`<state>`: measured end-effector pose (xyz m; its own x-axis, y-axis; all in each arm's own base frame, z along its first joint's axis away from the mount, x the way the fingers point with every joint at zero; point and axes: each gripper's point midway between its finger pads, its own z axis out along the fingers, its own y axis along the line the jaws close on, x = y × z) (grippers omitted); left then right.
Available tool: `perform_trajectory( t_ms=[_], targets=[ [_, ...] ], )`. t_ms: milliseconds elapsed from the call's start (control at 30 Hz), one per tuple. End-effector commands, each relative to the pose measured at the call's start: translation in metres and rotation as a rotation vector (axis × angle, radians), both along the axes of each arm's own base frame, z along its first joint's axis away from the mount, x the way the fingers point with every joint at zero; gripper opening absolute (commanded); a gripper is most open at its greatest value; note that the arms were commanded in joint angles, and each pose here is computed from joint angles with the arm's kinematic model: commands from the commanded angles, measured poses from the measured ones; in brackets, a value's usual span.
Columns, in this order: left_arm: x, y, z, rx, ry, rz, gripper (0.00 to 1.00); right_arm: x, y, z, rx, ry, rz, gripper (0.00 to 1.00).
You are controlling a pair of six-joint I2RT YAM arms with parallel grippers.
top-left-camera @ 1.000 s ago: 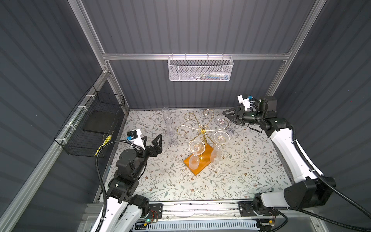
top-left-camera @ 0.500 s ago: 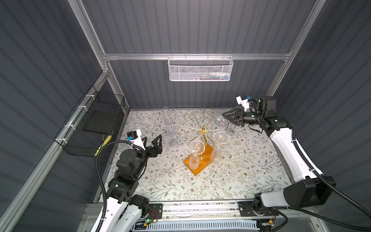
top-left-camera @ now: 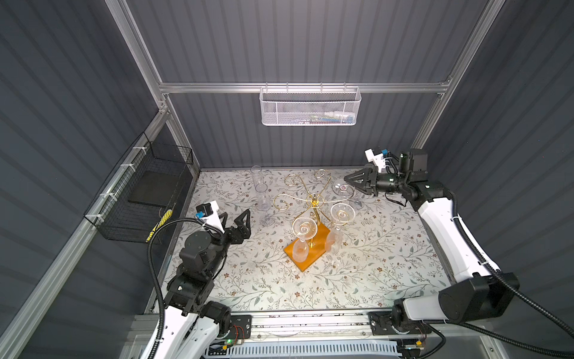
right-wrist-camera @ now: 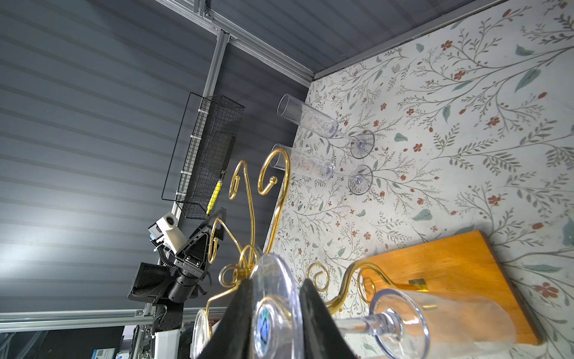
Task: Take the wine glass off the wine glass rack
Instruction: 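Close the right gripper on the coupe glass stem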
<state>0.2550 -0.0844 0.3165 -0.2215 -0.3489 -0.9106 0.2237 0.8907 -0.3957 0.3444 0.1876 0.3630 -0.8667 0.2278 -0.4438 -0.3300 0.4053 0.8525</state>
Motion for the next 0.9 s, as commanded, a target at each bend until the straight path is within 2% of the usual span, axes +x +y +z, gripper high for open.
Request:
perform_trajectory(
  t_ms=[0, 867],
  targets=[
    [-0.0031, 0.0046, 0.0075, -0.018, -0.012, 0.016, 0.9, -0.0086, 0.0001, 0.0197, 0.011, -0.059, 0.022, 0.26],
    [-0.0073, 0.0049, 0.0138, -0.012, -0.024, 0.008, 0.91, -0.0168, 0.001, 0.0234, 0.035, -0.06, 0.03, 0.0]
  ],
)
